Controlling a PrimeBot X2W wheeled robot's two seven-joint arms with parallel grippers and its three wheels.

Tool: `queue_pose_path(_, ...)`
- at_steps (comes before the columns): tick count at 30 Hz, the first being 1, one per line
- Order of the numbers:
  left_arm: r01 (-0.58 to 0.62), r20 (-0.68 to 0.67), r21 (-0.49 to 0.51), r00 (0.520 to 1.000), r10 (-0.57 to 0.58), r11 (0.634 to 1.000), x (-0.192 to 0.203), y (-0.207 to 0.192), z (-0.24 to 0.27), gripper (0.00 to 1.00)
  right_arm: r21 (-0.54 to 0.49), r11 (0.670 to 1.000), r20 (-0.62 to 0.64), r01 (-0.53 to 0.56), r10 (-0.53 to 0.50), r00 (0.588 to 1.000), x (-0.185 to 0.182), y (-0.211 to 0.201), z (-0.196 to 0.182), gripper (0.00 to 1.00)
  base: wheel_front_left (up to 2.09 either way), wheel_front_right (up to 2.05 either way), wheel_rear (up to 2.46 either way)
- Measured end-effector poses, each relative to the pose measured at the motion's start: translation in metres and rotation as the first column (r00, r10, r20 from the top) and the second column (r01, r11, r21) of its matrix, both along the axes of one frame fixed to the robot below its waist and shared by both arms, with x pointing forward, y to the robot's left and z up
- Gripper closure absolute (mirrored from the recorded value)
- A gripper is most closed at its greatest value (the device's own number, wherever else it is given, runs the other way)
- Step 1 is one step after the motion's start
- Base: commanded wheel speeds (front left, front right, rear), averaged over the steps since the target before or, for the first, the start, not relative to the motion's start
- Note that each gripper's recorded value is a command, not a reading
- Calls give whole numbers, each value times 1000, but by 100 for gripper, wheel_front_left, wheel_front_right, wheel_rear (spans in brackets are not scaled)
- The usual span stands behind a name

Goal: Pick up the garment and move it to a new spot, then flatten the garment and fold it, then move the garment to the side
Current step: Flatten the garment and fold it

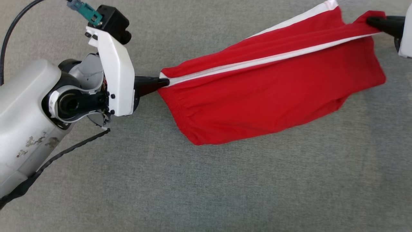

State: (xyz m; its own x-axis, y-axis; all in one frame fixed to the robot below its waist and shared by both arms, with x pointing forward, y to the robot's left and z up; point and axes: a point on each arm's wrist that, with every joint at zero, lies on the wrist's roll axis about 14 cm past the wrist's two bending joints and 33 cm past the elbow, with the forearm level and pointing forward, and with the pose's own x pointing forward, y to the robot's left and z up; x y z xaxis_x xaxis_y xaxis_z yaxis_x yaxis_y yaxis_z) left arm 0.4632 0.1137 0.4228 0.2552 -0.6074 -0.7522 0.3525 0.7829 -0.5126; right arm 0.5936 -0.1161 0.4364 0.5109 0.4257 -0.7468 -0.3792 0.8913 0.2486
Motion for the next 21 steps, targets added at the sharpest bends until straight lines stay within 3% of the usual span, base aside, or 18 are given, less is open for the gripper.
queue_pose_path(7,-12,-28,-5,1000,12,1000,4,3,-14,100,5,1000,29,3,-4,1000,31,19,-16,100,0,0,0)
queue_pose_path(8,-12,-32,-7,999,12,1000,4,3,-16,100,6,1000,30,1,-2,1000,33,22,-19,92,0,0,0)
queue_pose_path(9,-13,-35,-7,999,13,1000,4,3,-17,100,10,1000,44,3,-3,999,36,24,-21,68,0,0,0)
queue_pose_path(10,-14,-35,-6,999,14,1000,5,3,-18,100,11,1000,53,3,-3,999,39,27,-22,51,0,0,0)
queue_pose_path(11,-14,-33,-9,999,14,1000,6,3,-18,79,15,1000,55,1,-2,999,40,30,-24,0,0,0,0)
queue_pose_path(12,-15,-33,-10,999,15,1000,7,2,-19,20,17,1000,55,-2,1,998,40,33,-25,0,0,0,0)
queue_pose_path(13,-11,-26,-14,1000,11,1000,7,1,-18,0,25,1000,64,-3,1,998,39,37,-26,0,0,0,0)
queue_pose_path(21,-44,75,-17,996,45,999,18,9,8,0,132,991,250,21,-54,967,42,42,19,0,0,0,0)
